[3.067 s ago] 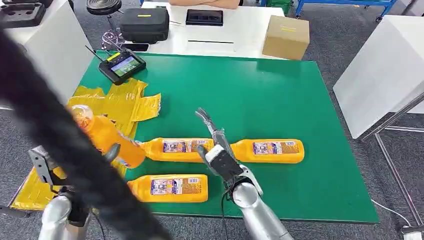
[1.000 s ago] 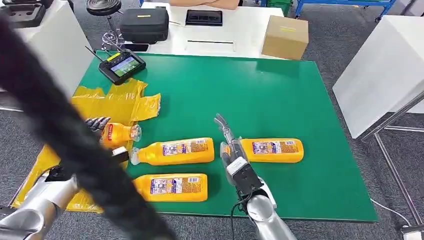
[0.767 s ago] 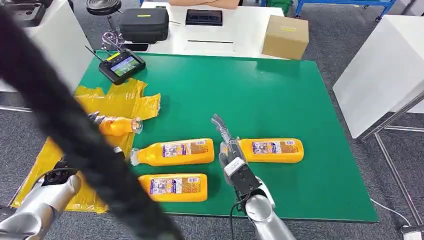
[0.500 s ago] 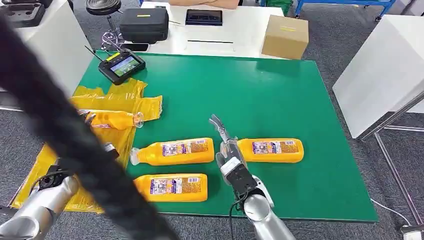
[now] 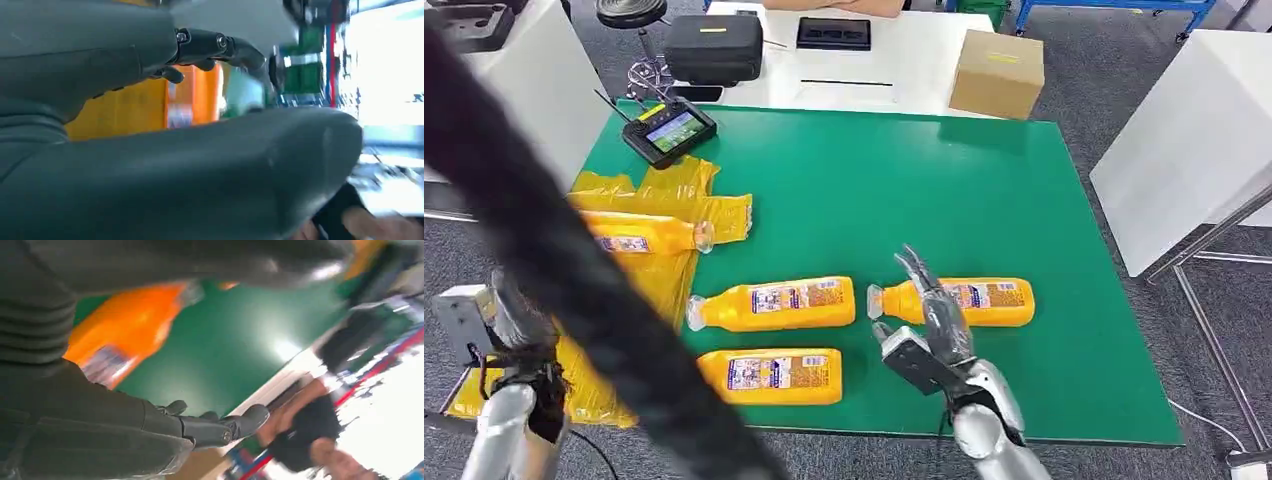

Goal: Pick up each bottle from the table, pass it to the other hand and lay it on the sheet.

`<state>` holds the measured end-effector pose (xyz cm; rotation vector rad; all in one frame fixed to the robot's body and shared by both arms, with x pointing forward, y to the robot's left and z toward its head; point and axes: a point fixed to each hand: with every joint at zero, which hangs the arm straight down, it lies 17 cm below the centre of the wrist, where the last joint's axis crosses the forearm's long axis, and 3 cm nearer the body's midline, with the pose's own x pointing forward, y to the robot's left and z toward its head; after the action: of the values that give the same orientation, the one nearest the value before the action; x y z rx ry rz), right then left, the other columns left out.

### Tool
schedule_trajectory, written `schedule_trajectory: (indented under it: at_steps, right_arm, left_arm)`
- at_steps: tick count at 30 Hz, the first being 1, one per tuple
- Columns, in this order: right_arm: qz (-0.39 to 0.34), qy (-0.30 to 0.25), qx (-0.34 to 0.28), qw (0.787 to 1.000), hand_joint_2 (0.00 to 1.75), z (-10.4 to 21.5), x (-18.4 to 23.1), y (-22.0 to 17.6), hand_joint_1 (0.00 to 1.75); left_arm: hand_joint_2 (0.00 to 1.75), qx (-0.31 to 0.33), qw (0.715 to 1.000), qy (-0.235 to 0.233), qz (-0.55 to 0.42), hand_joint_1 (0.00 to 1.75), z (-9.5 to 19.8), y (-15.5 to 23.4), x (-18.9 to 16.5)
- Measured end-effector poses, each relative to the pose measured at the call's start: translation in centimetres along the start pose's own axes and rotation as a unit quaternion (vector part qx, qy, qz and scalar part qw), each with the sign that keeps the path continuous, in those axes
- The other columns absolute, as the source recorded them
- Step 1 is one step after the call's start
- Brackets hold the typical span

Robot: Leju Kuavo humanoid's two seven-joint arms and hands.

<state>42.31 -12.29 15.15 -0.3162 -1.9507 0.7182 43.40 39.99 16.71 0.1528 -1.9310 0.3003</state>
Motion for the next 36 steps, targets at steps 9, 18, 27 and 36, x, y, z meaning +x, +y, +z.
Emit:
schedule_trajectory:
  at_steps: [9, 18, 27, 36]
  right_arm:
    - [0.137, 0.066, -0.022, 0.988, 1.75, 4.4, -5.7, -6.2, 0.00]
    - [0.268, 0.122, -0.003, 0.956, 1.75, 10.6, -9.6, -11.7, 0.00]
    - [0.324, 0.141, 0.028, 0.935, 1.75, 11.6, -11.3, -13.0, 0.00]
    - [0.329, 0.141, 0.038, 0.933, 1.75, 9.4, -14.0, -14.9, 0.00]
  left_arm:
    - [0.00, 0.020, 0.996, -0.044, 0.068, 0.00, 3.8, -2.5, 4.4]
    - [0.00, 0.033, 0.995, -0.043, 0.083, 0.00, 6.1, -2.2, 5.0]
    - [0.00, 0.034, 0.994, -0.046, 0.090, 0.00, 6.1, -2.6, 5.3]
    - [0.00, 0.022, 0.994, -0.046, 0.100, 0.00, 5.8, -3.9, 5.4]
